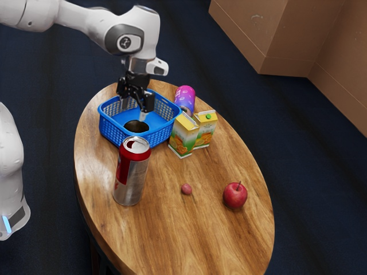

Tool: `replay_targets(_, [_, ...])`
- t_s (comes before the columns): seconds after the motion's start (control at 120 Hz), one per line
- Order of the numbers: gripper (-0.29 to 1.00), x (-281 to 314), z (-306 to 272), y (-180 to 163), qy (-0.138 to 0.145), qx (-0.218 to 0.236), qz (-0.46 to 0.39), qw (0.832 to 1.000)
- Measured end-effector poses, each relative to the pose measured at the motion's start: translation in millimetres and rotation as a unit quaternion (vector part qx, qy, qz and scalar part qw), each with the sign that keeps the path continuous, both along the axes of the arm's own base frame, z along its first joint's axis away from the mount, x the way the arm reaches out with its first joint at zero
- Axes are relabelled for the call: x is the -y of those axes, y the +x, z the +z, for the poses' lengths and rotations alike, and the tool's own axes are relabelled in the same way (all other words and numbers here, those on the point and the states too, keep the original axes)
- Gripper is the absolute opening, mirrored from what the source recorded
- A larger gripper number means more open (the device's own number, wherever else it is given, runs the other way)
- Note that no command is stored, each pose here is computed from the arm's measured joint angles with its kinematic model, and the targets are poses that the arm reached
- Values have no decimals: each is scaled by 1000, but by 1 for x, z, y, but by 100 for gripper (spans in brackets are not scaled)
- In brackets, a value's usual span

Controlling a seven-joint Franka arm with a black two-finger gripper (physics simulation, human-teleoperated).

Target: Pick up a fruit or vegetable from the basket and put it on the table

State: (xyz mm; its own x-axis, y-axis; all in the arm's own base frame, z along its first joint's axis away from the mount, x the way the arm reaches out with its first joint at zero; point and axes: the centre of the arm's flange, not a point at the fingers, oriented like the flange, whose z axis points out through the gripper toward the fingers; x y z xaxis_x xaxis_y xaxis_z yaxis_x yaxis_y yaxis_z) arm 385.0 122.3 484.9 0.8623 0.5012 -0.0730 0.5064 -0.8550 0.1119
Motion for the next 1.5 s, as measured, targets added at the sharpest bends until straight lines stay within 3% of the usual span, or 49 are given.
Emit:
replay_targets(0.65, [70,-1,-32,18,-2,27,-10,1000])
replay_targets(1.5, [70,3,-54,-5,-16,47,10,999])
